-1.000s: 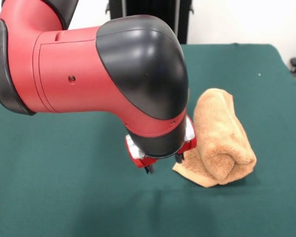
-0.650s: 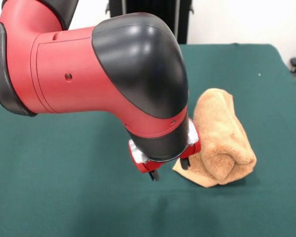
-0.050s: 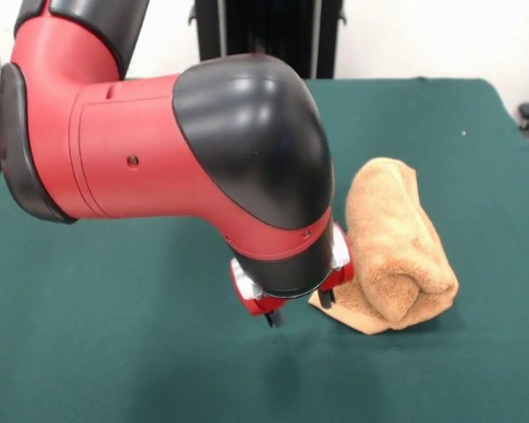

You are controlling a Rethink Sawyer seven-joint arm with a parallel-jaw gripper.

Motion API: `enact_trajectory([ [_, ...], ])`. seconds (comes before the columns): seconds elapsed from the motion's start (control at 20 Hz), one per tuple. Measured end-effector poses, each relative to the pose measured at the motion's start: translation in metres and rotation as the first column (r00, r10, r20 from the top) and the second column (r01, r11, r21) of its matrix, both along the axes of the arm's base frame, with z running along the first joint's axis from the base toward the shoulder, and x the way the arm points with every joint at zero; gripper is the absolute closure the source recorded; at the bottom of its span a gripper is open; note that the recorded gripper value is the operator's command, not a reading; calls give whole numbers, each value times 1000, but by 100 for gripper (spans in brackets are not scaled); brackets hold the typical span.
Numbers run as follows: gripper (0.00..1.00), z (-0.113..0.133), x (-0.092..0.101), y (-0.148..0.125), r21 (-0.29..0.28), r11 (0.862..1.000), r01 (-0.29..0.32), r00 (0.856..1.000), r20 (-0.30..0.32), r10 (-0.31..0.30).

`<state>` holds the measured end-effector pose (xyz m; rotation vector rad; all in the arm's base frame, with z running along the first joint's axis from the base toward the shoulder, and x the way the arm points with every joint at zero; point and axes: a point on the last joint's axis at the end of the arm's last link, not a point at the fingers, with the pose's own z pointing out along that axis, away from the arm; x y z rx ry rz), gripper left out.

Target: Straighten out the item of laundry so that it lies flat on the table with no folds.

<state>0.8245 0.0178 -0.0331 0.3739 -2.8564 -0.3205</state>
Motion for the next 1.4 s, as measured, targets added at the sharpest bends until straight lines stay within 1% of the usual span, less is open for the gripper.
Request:
enact_trajectory([
  [0.3, 0, -14, -8, 2, 1, 1000, -2, 1000, -23, 2],
  [1.0, 0, -13, -10, 4, 58, 998, 28, 999, -39, -26],
  [1.4, 0, -15, -11, 5, 54, 998, 26, 999, -45, -23],
])
